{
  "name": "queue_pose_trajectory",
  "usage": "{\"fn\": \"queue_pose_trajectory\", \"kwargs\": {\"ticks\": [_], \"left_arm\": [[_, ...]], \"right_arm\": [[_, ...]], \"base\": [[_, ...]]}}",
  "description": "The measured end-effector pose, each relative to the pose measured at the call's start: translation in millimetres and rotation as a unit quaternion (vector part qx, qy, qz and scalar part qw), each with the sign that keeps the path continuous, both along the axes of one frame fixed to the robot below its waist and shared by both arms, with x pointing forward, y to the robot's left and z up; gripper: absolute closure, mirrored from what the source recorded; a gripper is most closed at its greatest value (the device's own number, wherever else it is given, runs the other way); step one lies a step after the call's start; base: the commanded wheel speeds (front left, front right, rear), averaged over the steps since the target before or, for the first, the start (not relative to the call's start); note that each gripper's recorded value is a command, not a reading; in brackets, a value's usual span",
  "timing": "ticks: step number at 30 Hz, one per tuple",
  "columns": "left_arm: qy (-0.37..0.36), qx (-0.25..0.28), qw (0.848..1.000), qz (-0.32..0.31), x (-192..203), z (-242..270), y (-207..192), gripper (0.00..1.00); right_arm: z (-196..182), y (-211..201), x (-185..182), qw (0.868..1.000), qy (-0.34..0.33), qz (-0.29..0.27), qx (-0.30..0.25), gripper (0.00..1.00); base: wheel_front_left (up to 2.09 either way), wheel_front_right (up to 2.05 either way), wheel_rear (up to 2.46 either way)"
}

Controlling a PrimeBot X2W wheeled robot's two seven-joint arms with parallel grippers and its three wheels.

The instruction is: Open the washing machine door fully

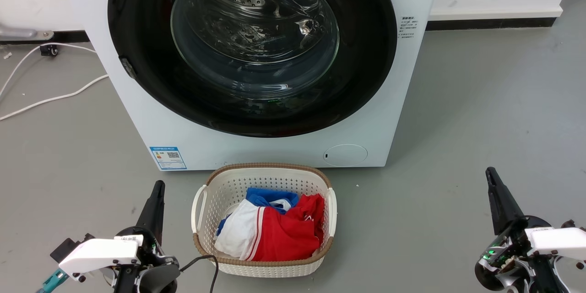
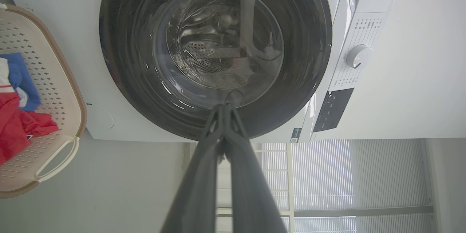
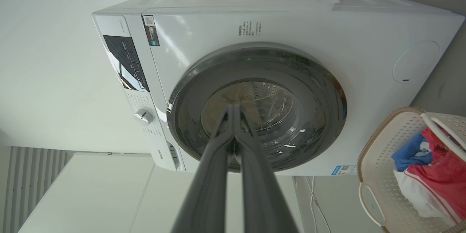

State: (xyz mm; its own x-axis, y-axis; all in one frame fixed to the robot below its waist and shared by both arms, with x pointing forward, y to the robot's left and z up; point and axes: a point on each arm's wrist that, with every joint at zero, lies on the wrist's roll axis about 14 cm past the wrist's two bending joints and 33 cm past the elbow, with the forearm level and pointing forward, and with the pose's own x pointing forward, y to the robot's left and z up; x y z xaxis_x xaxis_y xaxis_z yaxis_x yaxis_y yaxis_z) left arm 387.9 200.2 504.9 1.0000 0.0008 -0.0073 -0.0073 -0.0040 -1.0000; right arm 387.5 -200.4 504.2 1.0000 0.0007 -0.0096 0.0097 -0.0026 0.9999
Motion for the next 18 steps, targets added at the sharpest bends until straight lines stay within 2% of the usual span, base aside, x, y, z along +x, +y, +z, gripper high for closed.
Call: {"fn": "queue_pose_trajectory", "kwargs": {"ticks": [18], "left_arm": [[0.000, 0.000, 1.000, 0.000, 0.0, 0.0, 0.0, 1.00]], "right_arm": [[0.0, -0.2, 0.0, 1.000, 0.000, -0.001, 0.000, 1.00]], "base": [[0.00, 0.00, 0.00]]}}
